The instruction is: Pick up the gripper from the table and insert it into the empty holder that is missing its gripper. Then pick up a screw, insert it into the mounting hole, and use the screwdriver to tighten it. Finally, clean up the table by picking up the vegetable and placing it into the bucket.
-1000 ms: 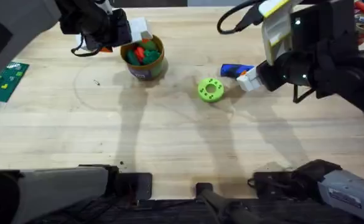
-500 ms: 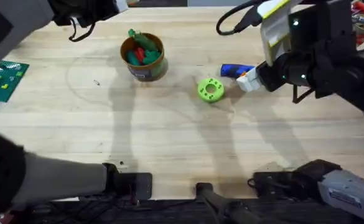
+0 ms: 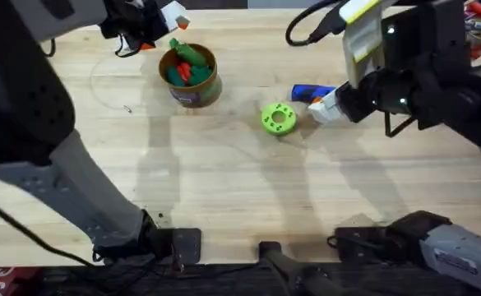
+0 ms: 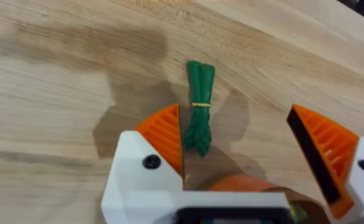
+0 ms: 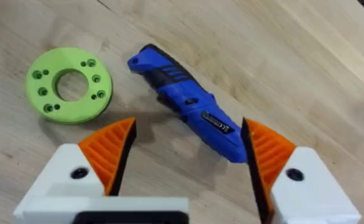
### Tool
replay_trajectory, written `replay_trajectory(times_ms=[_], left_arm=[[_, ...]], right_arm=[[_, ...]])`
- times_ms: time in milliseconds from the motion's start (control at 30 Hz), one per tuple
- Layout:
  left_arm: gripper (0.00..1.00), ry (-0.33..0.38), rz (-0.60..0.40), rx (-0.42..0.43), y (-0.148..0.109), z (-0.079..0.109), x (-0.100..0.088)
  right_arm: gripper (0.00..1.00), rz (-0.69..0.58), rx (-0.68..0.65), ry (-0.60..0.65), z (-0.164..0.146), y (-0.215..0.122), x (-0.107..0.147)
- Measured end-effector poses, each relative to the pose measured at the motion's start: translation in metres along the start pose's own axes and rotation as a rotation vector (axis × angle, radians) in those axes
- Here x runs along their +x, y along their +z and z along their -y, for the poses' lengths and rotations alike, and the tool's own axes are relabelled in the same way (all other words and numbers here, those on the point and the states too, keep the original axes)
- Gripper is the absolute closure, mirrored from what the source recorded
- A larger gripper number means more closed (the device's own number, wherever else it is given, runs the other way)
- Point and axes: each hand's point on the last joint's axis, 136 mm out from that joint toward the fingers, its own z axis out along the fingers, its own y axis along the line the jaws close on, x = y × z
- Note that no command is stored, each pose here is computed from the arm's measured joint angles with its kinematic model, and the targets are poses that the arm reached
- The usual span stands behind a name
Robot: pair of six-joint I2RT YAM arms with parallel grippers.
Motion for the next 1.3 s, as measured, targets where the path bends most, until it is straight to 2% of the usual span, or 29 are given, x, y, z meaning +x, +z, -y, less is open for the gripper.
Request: replay_trajectory(times_ms=[300,533,567,633,667,733,833,867,1000,1133,1300], left_arm=[[0.026,-0.024,-0.072,-0.009,0.03,-0.013,0.019],[0.026,-0.047,-0.103,-0.018,0.041,-0.02,0.027],[0.055,-0.049,-0.105,-0.019,0.04,-0.02,0.027],[0.188,-0.055,-0.111,-0.021,0.04,-0.02,0.028],[0.297,-0.055,-0.113,-0.021,0.04,-0.02,0.029],[0.577,-0.056,-0.115,-0.022,0.04,-0.021,0.029],[0.886,-0.057,-0.12,-0.024,0.041,-0.021,0.031],[0.959,-0.054,-0.119,-0.023,0.041,-0.021,0.03],[0.98,-0.056,-0.126,-0.017,0.04,-0.02,0.03],[0.981,-0.085,-0.178,-0.009,0.031,-0.02,0.032],[0.981,-0.12,-0.207,-0.019,0.007,-0.022,0.012]], right_arm=[[0.019,0.001,-0.003,0.0,-0.001,0.0,0.0],[0.019,0.001,-0.003,0.0,-0.001,0.0,0.0],[0.019,0.001,-0.003,0.0,-0.001,0.0,0.0],[0.019,0.001,-0.003,0.0,-0.001,0.0,0.0],[0.019,0.001,-0.003,0.0,-0.001,0.0,0.0],[0.019,0.001,-0.003,0.0,-0.001,0.0,0.0],[0.019,0.001,-0.003,0.0,-0.001,0.0,0.0],[0.019,0.001,-0.004,0.0,-0.001,0.0,0.0],[0.019,0.001,-0.004,0.0,-0.001,0.0,0.0],[0.019,0.001,-0.003,0.0,-0.001,0.0,0.0],[0.019,0.001,-0.003,0.0,-0.001,0.0,0.0]])
